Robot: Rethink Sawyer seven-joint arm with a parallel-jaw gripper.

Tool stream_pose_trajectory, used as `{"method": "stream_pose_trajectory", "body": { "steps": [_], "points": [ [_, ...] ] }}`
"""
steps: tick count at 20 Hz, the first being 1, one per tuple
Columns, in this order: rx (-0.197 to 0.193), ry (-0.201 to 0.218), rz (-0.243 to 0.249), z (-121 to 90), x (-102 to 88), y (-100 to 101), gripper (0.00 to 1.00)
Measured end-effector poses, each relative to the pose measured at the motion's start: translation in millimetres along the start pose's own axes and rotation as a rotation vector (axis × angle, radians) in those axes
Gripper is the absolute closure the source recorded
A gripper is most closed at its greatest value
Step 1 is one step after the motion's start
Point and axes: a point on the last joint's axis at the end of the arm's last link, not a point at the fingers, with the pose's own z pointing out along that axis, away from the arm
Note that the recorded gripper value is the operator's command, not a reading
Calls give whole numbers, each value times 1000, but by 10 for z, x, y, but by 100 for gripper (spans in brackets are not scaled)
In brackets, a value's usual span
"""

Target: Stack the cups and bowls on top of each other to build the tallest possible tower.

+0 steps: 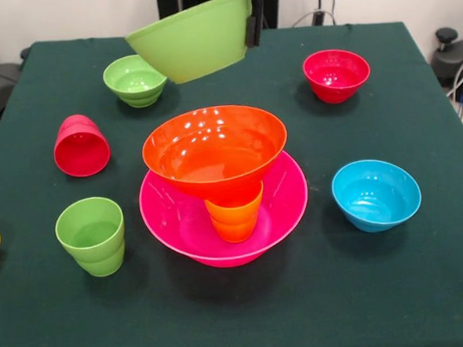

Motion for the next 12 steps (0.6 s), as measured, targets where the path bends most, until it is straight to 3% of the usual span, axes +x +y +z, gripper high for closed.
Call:
{"method": "stream_pose_trajectory", "body": {
  "steps": [6,12],
  "points": [
    [-7,-1,-1,61,-164,172,100],
    [2,37,-6,125,-248,366,100]
  ]
}}
